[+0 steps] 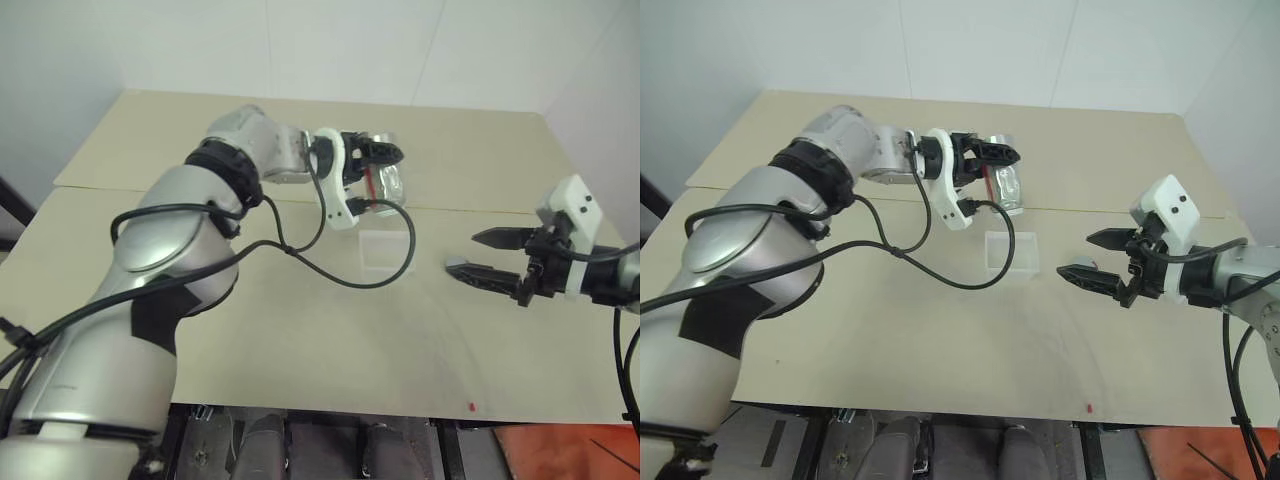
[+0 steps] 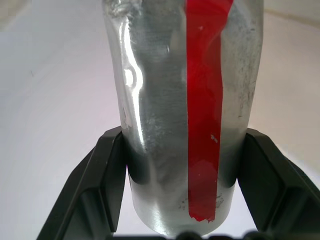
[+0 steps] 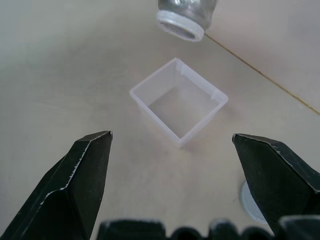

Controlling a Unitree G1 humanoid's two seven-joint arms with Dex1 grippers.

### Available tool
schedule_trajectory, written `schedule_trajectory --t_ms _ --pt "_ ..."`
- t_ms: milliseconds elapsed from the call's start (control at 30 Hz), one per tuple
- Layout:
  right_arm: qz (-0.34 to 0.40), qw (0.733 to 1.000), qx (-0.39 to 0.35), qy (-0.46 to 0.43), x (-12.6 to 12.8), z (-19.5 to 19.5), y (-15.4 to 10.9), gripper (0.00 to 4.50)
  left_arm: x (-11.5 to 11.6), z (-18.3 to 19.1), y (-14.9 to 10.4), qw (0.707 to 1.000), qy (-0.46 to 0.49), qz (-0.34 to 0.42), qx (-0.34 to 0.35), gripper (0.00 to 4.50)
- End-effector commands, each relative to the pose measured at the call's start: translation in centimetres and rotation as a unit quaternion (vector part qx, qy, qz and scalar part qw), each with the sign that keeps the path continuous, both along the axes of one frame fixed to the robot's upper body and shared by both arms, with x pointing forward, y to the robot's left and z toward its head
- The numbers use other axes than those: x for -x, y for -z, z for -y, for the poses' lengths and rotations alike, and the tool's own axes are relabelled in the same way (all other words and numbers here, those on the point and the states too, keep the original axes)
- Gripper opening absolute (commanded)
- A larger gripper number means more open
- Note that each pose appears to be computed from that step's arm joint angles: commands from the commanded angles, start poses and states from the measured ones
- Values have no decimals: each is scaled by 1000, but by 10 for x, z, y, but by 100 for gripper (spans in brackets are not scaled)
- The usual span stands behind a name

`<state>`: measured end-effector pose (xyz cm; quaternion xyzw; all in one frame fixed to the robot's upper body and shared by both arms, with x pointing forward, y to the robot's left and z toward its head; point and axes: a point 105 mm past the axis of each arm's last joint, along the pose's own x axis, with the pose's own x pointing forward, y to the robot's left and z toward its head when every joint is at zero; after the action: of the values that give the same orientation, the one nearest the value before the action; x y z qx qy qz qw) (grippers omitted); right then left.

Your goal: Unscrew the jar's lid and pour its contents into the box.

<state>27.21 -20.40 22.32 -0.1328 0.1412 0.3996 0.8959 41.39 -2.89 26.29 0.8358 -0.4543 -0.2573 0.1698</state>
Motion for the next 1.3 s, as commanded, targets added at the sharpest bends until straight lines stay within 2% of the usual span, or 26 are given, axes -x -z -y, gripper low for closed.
schedule_trajectory --t_ms 33,133,400,533,600,767,833,900,967,1033,1067,1133,1167,1200,1233,1267,1300 --pt "27 1000 -6 4 2 0 -15 447 1 12 -22 995 30 87 -27 285" --pt "30 999 -9 10 1 -1 -15 447 8 20 -21 994 58 89 -31 285" --pt "33 999 -22 17 1 -6 -16 447 3 18 -18 994 49 100 -11 285" --pt "31 999 -21 15 2 -10 -12 447 4 14 4 996 56 63 -18 285" --pt "30 999 -22 14 2 -11 -12 447 5 16 7 996 63 65 -13 285" --pt "30 999 -25 14 3 -13 -12 447 1 7 5 998 23 3 60 285" --pt "29 999 -26 19 3 -12 -11 447 -3 -2 8 993 -7 -49 103 285" --pt "29 999 -30 21 4 -12 -11 447 -5 -14 8 972 -42 -136 188 285" --pt "28 999 -31 22 4 -12 -11 447 -9 -29 8 927 -78 -239 277 285" --pt "29 999 -33 24 5 -11 -13 447 -14 -43 6 870 -110 -327 353 285" --pt "30 999 -35 26 5 -10 -14 447 -21 -52 4 813 -132 -392 409 285" --pt "31 998 -36 28 5 -9 -15 447 -28 -66 5 713 -149 -491 478 285" --pt "32 998 -38 29 5 -8 -16 447 -32 -77 9 641 -155 -554 508 285" --pt "32 998 -39 29 6 -8 -17 447 -32 -84 12 595 -154 -594 519 285" --pt "33 998 -41 30 6 -7 -18 447 -40 -94 10 487 -149 -645 570 285" --pt "33 998 -41 31 6 -7 -19 447 -41 -99 9 409 -130 -684 590 285" --pt "33 998 -41 31 6 -7 -20 447 -39 -100 6 368 -111 -707 594 285"
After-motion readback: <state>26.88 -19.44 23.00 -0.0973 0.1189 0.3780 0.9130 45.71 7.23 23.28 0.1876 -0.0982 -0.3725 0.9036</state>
